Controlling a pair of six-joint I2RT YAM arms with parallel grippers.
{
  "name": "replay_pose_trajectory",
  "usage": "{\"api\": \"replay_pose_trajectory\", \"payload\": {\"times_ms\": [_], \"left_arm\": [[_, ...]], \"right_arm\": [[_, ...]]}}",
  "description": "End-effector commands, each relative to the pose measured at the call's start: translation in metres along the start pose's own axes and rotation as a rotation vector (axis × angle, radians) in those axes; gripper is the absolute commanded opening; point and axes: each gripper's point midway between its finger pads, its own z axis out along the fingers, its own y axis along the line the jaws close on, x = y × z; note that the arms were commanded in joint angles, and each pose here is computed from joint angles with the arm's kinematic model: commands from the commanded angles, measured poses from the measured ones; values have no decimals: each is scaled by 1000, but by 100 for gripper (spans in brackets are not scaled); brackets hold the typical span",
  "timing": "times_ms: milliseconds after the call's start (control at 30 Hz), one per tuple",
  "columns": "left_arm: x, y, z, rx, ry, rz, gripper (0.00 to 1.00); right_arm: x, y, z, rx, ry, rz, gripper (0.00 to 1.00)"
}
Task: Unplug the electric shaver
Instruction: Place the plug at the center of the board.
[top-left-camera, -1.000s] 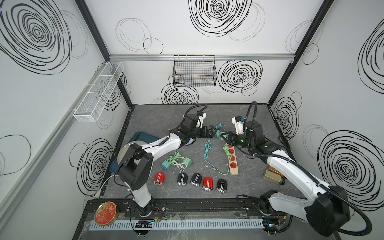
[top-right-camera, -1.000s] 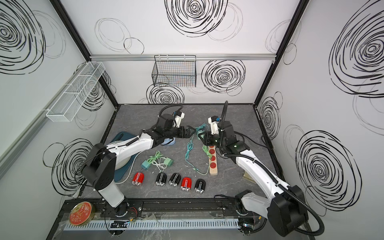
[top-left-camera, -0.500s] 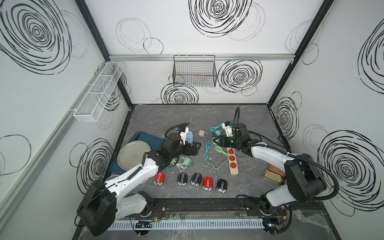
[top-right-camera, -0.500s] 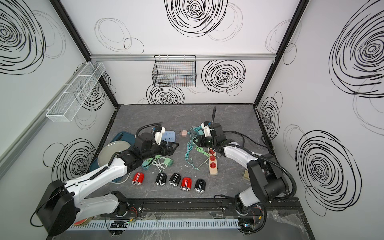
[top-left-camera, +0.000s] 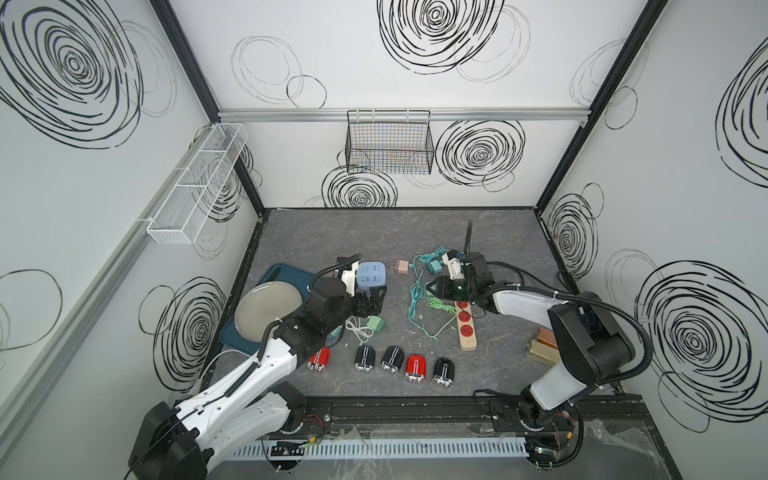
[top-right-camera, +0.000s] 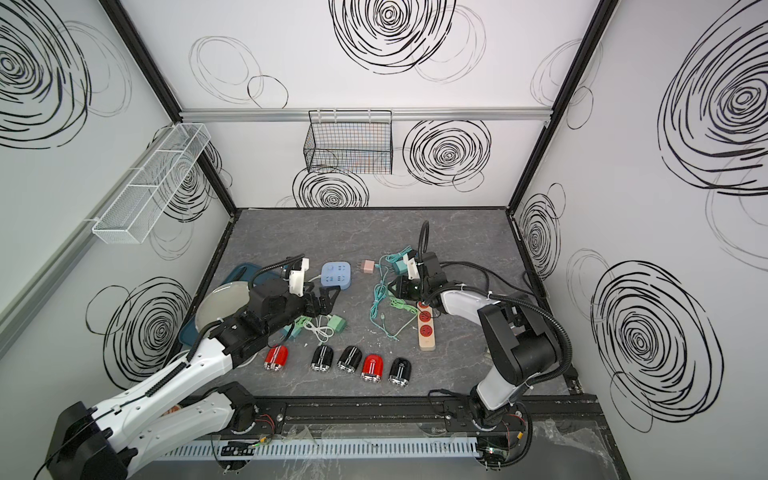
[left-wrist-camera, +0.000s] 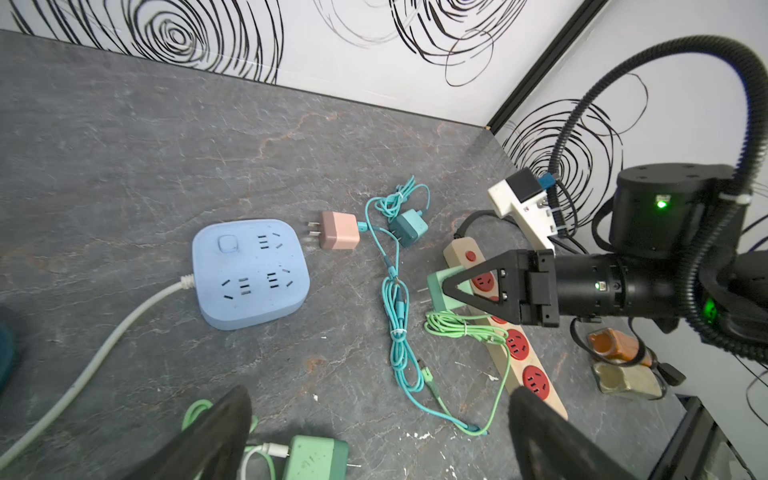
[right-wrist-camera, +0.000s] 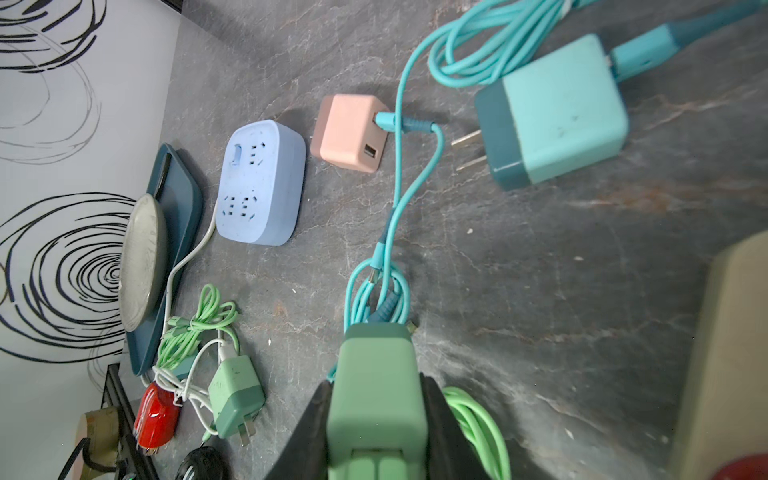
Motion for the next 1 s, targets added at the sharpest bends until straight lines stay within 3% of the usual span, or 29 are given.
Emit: {"api": "replay_pose_trajectory", "payload": {"times_ms": [0,333,533,733,967], "left_arm": [[-15,13,-5,-73,-54,29,99],[-33,30,-9,-110,-107,33,99],[-46,64,-7,-180,-152,-1,99],[-54,110,-9,-312,-178,-25,99],[-54,156,-29,-471,-285,76,99]], "right_arm": [[-9,-1,-12,35,-47,-10,36],[-26,13,-52,74,-125,-93,66],[-40,22,-88,96,-237,-171,100],[-54,22,-120,157,-340,-215,100],[-70,-14,-169,346,-518,-153,100]]}}
